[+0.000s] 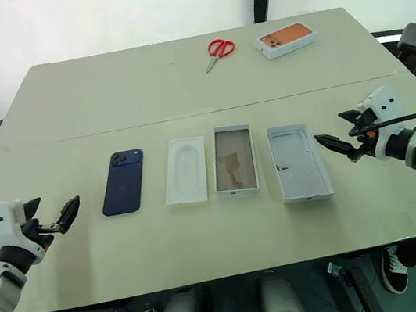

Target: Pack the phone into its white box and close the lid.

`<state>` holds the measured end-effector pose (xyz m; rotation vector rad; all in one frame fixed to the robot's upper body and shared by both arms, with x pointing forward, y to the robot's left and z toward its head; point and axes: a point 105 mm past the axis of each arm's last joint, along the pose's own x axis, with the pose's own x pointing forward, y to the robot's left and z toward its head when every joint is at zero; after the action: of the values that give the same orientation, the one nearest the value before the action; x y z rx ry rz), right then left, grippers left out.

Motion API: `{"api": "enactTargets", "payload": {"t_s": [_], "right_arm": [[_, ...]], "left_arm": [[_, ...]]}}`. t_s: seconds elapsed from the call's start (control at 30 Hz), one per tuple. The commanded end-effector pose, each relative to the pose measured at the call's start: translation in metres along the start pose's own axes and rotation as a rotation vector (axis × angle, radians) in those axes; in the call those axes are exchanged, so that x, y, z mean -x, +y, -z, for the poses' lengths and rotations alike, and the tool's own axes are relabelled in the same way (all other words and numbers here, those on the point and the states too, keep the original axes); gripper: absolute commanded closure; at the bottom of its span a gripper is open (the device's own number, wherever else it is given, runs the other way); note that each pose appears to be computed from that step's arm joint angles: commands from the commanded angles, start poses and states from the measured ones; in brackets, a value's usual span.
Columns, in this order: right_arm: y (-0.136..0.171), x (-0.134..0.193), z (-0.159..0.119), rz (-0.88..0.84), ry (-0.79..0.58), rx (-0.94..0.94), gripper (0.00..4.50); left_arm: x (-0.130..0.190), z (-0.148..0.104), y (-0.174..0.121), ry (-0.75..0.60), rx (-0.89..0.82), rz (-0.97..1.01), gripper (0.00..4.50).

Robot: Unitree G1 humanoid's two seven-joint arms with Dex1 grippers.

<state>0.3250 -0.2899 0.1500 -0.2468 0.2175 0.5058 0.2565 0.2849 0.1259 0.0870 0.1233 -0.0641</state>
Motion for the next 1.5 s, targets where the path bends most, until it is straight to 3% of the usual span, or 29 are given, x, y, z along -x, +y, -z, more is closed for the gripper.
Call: {"api": "enactTargets", "payload": {"t_s": [0.03,0.17,0.3,0.5,0.63,0.87,1.2,1.33,1.5], "right_arm": [[0.011,-0.009,-0.026,-0.033,-0.081,0.062,0.06],[0.023,-0.015,-0.037,-0.055,-0.118,0.075,0.06],[0.046,-0.020,-0.048,-0.112,-0.155,0.098,0.06],[0.115,-0.024,-0.069,-0.286,-0.190,0.224,0.06],[0.147,-0.021,-0.068,-0.367,-0.183,0.249,0.06],[0.160,-0.025,-0.065,-0.394,-0.187,0.234,0.06],[0.171,-0.025,-0.065,-0.432,-0.191,0.247,0.06],[0.172,-0.025,-0.064,-0.434,-0.191,0.247,0.00],[0.174,-0.026,-0.061,-0.438,-0.183,0.242,0.00]], "left_arm": [[-0.006,-0.020,-0.015,-0.070,0.002,0.034,0.00],[-0.015,-0.025,-0.035,-0.078,0.009,0.110,0.00],[-0.038,-0.041,-0.089,-0.107,0.050,0.310,0.00],[-0.049,-0.031,-0.149,0.067,0.095,0.516,0.00],[-0.053,-0.017,-0.146,0.204,0.130,0.462,0.00],[-0.052,-0.005,-0.157,0.374,0.190,0.459,0.00],[-0.046,-0.004,-0.183,0.450,0.331,0.559,0.00],[-0.048,-0.005,-0.186,0.455,0.378,0.557,1.11],[-0.053,-0.003,-0.172,0.441,0.389,0.480,3.69]]}}
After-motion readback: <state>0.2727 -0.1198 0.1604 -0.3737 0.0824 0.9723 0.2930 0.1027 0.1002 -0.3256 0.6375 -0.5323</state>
